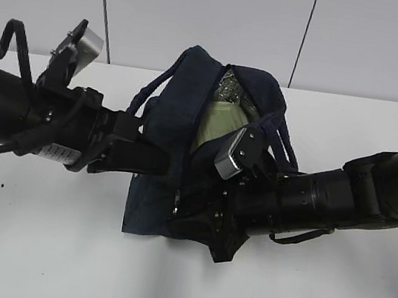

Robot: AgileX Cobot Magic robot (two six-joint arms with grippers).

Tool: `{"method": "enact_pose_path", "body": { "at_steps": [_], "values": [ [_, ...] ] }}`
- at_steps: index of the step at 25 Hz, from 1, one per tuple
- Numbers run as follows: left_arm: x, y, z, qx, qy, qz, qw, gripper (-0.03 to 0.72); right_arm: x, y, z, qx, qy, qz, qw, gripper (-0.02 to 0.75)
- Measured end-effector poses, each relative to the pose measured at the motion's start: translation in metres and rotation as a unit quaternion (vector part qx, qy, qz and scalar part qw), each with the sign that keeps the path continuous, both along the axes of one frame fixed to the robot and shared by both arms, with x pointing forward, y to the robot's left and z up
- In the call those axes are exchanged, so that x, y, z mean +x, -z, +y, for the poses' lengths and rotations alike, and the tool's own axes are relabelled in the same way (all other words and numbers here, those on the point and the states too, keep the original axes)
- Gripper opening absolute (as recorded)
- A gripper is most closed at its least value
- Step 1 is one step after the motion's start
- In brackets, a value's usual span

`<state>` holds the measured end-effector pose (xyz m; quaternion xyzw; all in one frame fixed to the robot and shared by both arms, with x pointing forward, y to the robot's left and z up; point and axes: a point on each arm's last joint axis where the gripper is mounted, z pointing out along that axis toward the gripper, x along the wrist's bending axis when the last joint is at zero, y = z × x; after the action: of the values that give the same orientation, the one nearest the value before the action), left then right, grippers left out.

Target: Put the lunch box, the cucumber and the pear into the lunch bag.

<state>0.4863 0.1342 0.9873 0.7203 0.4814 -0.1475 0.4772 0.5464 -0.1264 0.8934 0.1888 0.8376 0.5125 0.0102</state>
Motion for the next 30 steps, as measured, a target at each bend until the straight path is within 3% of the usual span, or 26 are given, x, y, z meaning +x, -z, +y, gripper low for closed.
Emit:
{"method": "enact_pose_path", "body": {
  "at_steps": [6,21,26,30],
  "values": [
    [-0.0004,-0.0002,-0.0003,-0.002,0.002,0.0,1.0,0.013,0.0003,-0.0004,0.0002,0.007,0.013,0.023,1.0,0.29],
    [-0.0008,-0.0003,-0.0006,-0.003,0.006,0.001,1.0,0.012,0.0059,-0.0003,0.0017,0.006,0.056,0.079,0.995,0.366],
    [-0.0008,-0.0004,-0.0003,-0.004,0.006,0.002,1.0,0.012,0.0074,-0.0014,0.0021,0.008,0.061,0.083,0.995,0.363],
    [-0.0012,-0.0007,-0.0005,-0.006,0.008,0.003,1.0,0.012,0.0084,-0.0021,0.0027,0.011,0.06,0.083,0.995,0.307]
  ]
}}
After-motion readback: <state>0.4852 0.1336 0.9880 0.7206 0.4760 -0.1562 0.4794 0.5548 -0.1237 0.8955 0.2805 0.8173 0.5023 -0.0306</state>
